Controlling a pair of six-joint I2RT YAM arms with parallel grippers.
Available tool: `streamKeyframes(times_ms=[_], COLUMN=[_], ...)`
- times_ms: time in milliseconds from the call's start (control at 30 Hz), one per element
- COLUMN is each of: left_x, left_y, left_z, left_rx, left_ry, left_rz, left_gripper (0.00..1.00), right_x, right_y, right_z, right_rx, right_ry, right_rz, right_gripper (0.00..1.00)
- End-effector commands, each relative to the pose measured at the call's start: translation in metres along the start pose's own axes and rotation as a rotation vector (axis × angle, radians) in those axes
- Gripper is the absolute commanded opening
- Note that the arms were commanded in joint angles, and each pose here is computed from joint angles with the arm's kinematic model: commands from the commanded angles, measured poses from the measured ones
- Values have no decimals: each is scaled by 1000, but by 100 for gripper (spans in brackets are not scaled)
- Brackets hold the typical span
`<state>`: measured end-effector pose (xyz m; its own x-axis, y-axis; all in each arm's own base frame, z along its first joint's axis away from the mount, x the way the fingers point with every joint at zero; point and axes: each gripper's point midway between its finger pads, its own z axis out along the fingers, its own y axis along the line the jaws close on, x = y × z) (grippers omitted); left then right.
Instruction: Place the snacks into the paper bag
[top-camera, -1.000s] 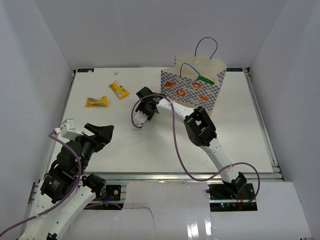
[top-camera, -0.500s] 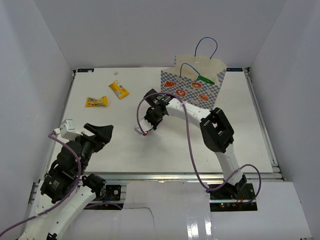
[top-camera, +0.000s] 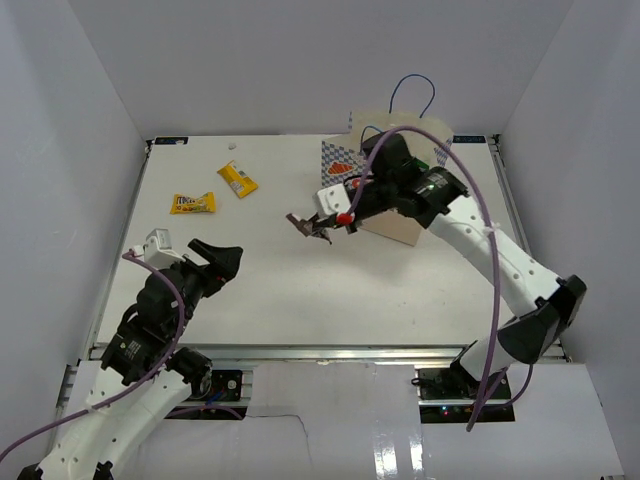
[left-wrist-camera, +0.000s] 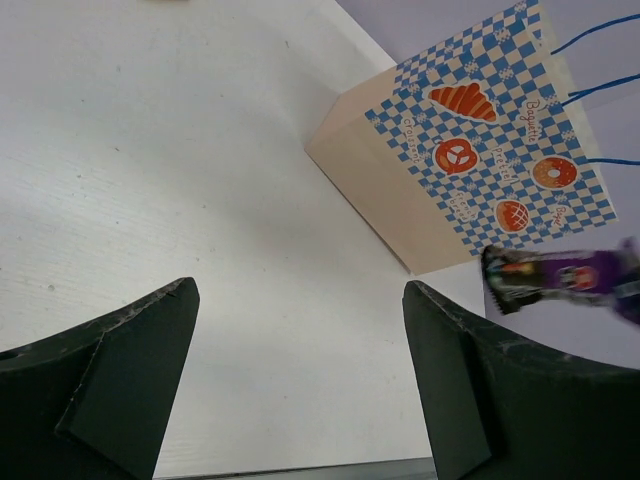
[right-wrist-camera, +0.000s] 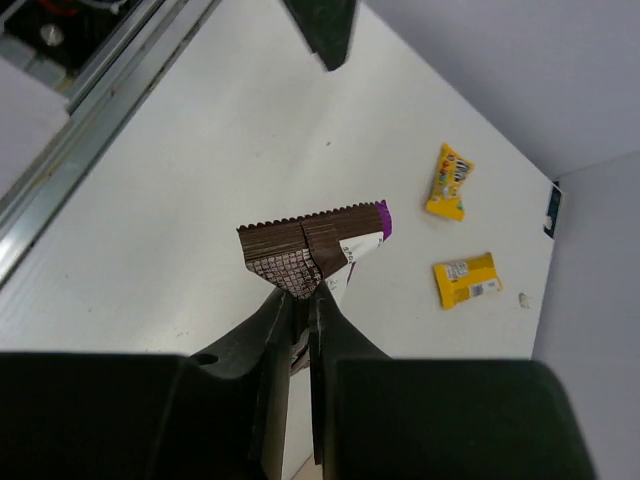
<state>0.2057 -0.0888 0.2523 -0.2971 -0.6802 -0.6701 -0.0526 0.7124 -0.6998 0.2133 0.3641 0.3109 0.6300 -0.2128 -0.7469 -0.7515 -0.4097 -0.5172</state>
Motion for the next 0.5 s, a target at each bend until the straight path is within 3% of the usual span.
streamKeyframes(times_ms=[0, 133, 233, 333, 467], left_x=[4, 12, 17, 24, 29], left_y=[-8, -10, -13, -15, -19], left_z=[6, 14, 22, 29, 38], left_rx=[39, 57, 64, 68, 84], left_ry=[10, 26, 46, 73, 85], left_rz=[-3, -7, 2, 22, 50], left_gripper=[94, 94, 94, 94, 95], right_x=[-46, -58, -71, -43, 12], right_y=[-37, -111, -150, -171, -180], right_z=[-58, -166, -229, -292, -319], right_rx=[170, 513, 702, 886, 965], right_ry=[-130, -125, -126, -72, -35], right_rz=[68, 118, 65, 104, 221], right_gripper=[8, 8, 8, 8, 8])
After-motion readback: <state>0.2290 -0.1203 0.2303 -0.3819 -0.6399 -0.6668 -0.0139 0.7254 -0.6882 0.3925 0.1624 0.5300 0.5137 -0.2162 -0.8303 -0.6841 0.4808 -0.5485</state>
